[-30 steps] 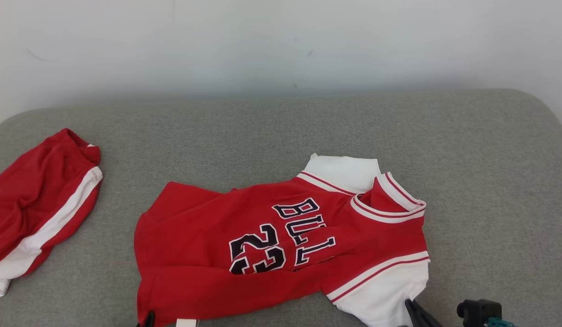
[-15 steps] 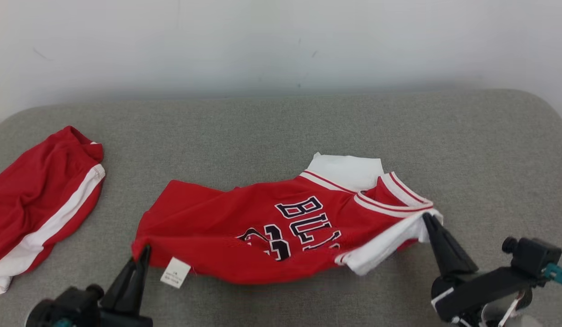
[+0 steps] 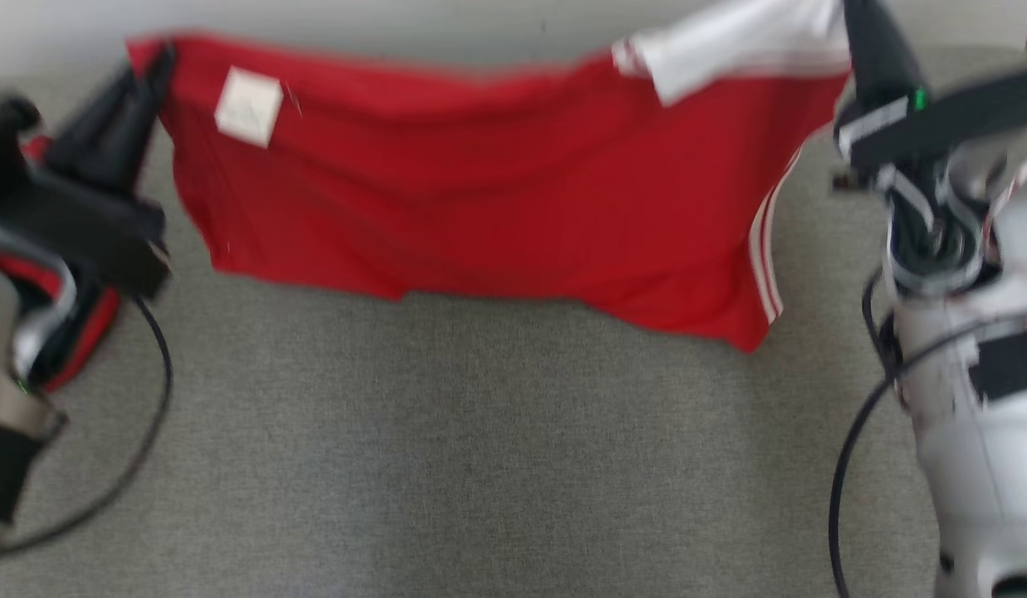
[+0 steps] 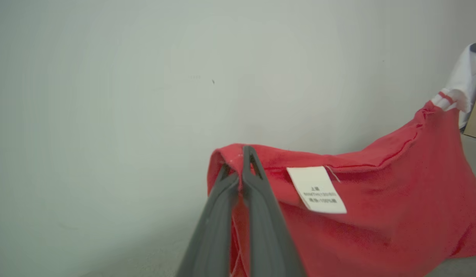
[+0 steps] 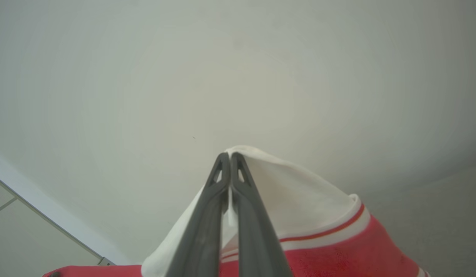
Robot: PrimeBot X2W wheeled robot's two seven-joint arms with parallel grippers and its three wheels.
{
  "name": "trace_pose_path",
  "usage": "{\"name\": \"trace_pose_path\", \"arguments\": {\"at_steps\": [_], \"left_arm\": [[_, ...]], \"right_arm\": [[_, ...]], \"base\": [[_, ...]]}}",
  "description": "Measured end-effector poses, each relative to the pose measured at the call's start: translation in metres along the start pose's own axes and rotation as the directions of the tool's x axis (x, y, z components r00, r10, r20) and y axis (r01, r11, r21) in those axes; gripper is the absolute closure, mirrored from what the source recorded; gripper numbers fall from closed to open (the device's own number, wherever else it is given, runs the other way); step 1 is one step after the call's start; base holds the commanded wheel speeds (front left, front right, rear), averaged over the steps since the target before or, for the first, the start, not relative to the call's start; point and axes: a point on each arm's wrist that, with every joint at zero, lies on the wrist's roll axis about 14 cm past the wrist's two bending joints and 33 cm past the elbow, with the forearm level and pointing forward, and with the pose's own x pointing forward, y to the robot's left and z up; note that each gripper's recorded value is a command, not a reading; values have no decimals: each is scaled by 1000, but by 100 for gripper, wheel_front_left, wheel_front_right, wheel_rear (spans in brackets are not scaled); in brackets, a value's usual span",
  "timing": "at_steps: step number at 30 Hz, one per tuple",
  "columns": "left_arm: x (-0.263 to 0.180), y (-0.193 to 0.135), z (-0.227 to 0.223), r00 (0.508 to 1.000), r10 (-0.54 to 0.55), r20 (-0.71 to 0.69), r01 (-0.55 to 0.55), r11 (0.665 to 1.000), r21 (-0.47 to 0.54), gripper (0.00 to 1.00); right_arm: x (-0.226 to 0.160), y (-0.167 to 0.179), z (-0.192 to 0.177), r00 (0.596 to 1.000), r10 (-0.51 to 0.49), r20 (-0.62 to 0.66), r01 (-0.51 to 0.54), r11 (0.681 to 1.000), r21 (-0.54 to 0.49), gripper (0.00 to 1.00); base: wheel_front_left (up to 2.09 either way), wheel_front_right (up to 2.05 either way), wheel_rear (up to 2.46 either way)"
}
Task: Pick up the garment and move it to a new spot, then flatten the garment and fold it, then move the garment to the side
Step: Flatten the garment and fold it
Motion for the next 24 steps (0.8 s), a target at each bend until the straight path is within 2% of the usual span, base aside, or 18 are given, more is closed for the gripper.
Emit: {"name": "trace_pose_path", "arguments": {"at_steps": [5, 12, 18, 21, 24], "left_arm": [[45, 22, -2, 1000, -3, -6, 3, 1000, 12, 100], [102, 50, 34, 993, 54, 108, -48, 997, -57, 100], [129, 42, 78, 980, 43, 195, -31, 997, -65, 100], [140, 36, 116, 964, 21, 266, -14, 1000, -27, 100], [147, 30, 133, 949, 9, 317, -5, 1000, -13, 100]], "right_arm": [[57, -15, 22, 999, -25, 24, 25, 999, 22, 100], [113, -23, 71, 989, -69, 134, 62, 996, 59, 100], [126, -5, 119, 972, -60, 226, 66, 998, -18, 100], [133, 19, 149, 959, -11, 285, 39, 995, -94, 100], [137, 32, 160, 950, 23, 311, 27, 988, -155, 100]], "base": [[0, 0, 0], [0, 0, 0], [0, 0, 0], [0, 0, 0], [0, 0, 0]]}}
